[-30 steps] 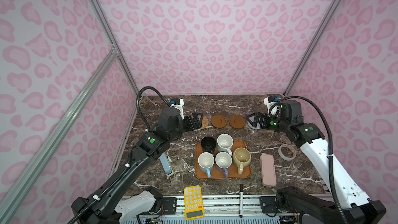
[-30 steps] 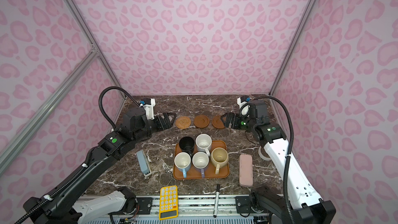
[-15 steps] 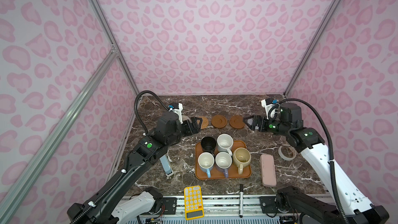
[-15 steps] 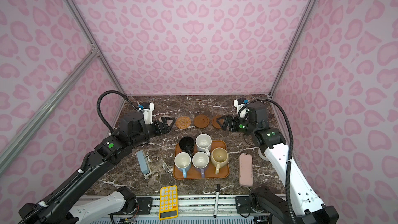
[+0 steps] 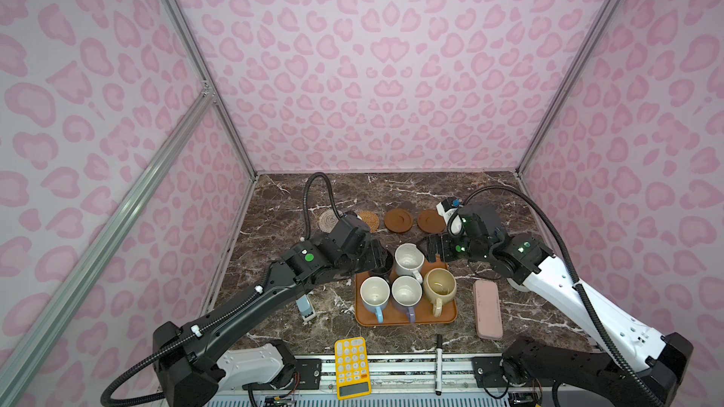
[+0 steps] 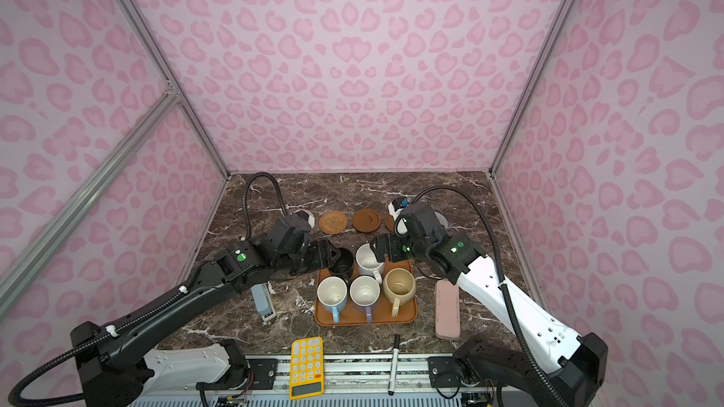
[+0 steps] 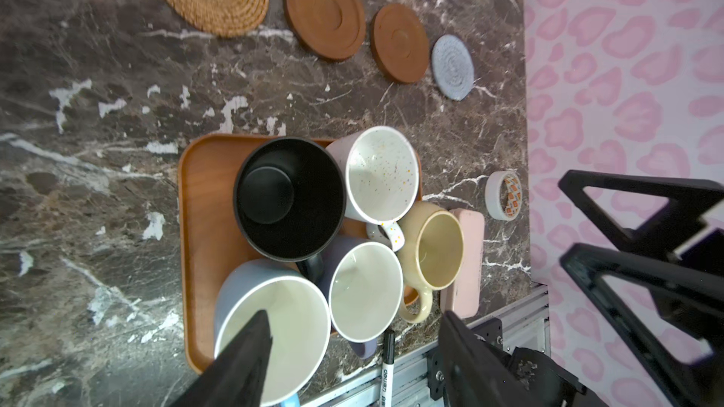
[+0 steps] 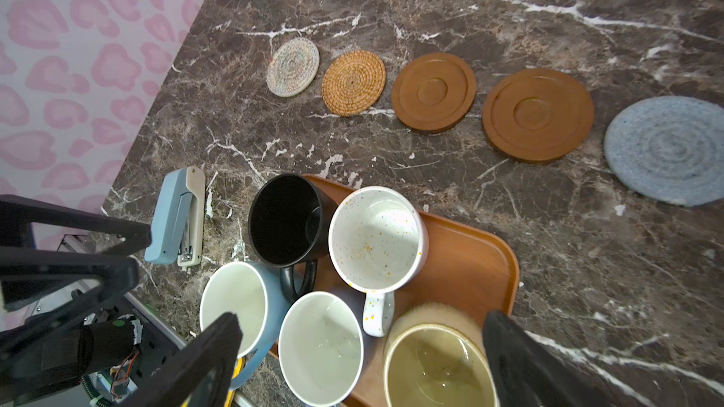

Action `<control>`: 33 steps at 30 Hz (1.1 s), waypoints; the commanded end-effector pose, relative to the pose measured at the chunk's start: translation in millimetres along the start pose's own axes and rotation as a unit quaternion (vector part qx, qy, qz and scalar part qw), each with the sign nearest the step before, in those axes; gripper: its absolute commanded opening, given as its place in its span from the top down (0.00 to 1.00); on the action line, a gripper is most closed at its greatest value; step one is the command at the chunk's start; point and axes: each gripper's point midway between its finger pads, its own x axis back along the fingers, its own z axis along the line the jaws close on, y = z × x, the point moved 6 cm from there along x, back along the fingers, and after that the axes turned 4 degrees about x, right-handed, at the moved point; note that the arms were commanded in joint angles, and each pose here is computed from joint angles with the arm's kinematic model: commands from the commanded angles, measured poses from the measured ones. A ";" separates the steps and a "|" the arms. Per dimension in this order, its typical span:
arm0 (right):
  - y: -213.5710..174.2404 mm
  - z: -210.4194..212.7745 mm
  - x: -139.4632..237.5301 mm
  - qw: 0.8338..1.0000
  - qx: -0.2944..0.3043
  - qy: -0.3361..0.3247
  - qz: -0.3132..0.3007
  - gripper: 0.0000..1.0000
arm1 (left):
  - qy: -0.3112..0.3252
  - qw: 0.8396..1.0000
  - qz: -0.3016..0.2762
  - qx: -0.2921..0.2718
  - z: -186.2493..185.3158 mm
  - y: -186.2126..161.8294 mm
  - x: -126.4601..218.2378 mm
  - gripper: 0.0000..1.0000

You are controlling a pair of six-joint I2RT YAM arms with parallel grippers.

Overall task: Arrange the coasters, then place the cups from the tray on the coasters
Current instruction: 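Lower the left gripper over the black mug while the right gripper approaches the tray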

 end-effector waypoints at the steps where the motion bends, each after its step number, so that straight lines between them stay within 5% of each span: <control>1: 0.8 -5.5 -6.2 0.999 -0.016 -0.026 -0.010 0.02 | 0.019 1.000 -0.009 0.023 0.0 -3.1 -12.8 0.36; 6: -3.2 -5.8 -11.6 0.999 -0.021 -0.028 -0.001 0.02 | 0.051 0.999 -0.016 0.012 2.2 -7.8 -23.7 0.47; 20: -8.1 -13.3 -12.0 0.998 -0.010 -0.066 0.001 0.02 | 0.129 0.992 -0.003 0.012 4.1 -18.3 -59.1 0.57; 33: -9.4 -16.9 -7.6 0.997 0.001 -0.081 0.002 0.02 | 0.140 0.990 0.017 0.002 -3.2 -29.7 -72.4 0.58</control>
